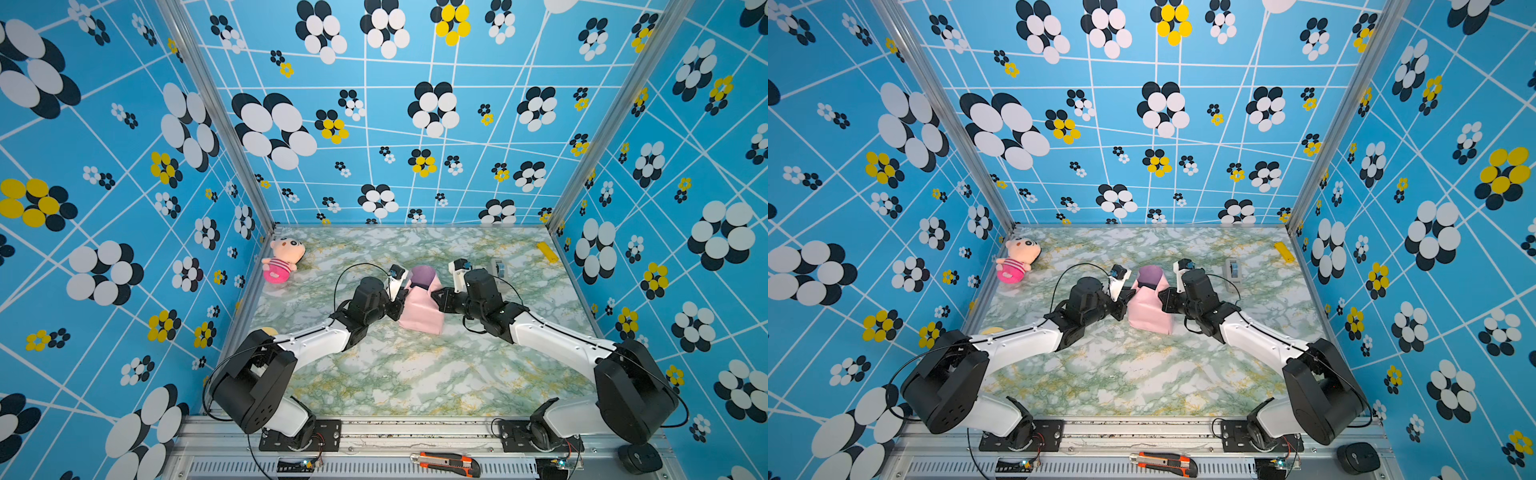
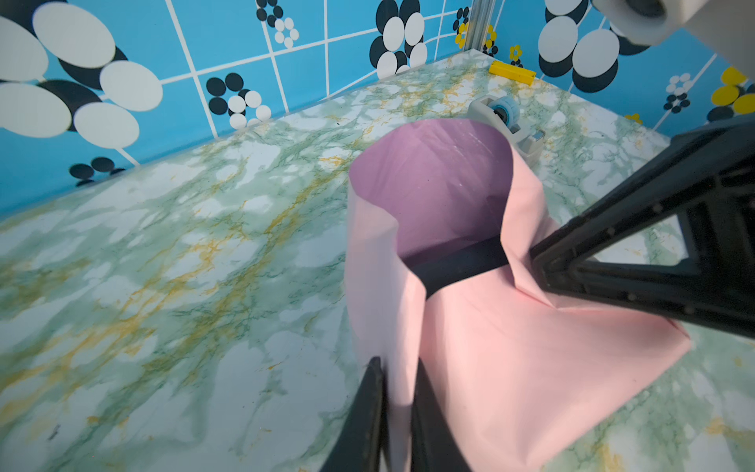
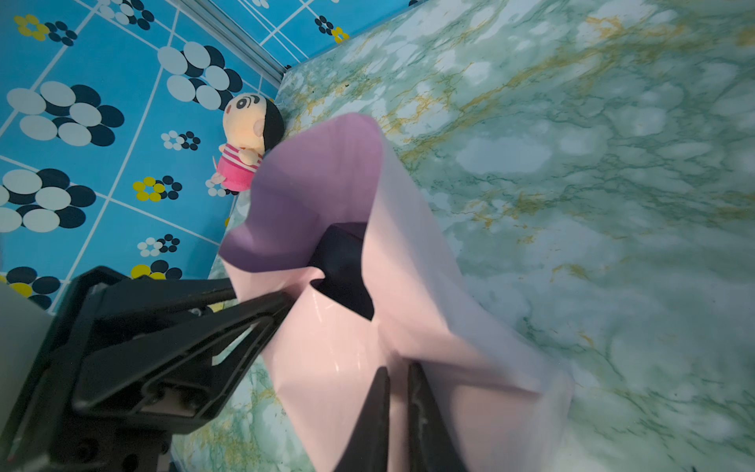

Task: Wrap a gift box in wrapping paper
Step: Fold the wrapping paper for the gift box, then fold the seventh fold of the wrapping paper on the gift box.

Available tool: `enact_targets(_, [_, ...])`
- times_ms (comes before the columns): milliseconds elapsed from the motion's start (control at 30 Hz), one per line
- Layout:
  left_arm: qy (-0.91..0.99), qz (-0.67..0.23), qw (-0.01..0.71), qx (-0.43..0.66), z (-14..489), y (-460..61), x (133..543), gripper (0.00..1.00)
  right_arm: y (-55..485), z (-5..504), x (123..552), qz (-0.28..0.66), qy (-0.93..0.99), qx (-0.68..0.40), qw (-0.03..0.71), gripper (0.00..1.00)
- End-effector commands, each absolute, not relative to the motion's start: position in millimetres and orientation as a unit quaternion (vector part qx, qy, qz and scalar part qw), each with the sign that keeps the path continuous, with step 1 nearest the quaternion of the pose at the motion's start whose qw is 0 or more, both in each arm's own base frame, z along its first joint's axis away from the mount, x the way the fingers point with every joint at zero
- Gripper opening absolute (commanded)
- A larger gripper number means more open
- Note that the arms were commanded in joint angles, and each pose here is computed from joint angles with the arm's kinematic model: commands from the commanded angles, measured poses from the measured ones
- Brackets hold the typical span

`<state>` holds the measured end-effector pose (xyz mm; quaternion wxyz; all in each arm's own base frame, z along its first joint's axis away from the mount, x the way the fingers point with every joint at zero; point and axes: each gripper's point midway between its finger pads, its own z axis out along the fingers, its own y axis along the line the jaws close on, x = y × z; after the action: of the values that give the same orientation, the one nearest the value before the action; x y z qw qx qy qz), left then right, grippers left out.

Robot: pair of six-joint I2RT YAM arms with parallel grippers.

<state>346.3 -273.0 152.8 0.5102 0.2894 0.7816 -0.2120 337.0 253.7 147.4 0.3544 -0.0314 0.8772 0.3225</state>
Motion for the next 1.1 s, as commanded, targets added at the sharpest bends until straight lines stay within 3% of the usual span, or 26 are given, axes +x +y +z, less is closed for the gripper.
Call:
enact_targets(0, [0.784,-0.209,0.479,0.335,138.0,-280.1,326.0,0.05,239.3,97.5,320.1,0.278,0.918,-0.016,0.283,0.14])
enact_targets(33, [0.782,-0.207,0.481,0.337,139.5,-281.2,326.1,0.07,238.8,95.1,319.2,0.276,0.919,-0.016,0.281,0.14])
enact_targets(100, [0.786,-0.196,0.488,0.325,143.8,-277.4,331.3,0.22,238.8,94.7,318.8,0.276,0.919,-0.016,0.280,0.14])
enact_targets(433, [0.750,-0.218,0.503,0.369,162.2,-292.8,320.7,0.23,238.2,94.7,319.2,0.274,0.920,-0.017,0.280,0.14])
enact_targets(533, [0.736,-0.233,0.510,0.380,172.6,-297.9,316.1,0.30,238.2,94.6,319.5,0.272,0.921,-0.018,0.280,0.13])
enact_targets(867, [0.736,-0.258,0.491,0.388,161.0,-307.2,317.2,0.21,240.9,96.1,320.0,0.278,0.919,-0.022,0.280,0.13])
enact_targets(1067, [0.744,-0.281,0.492,0.356,166.2,-298.0,322.9,0.22,243.0,102.3,318.6,0.288,0.915,-0.026,0.283,0.15])
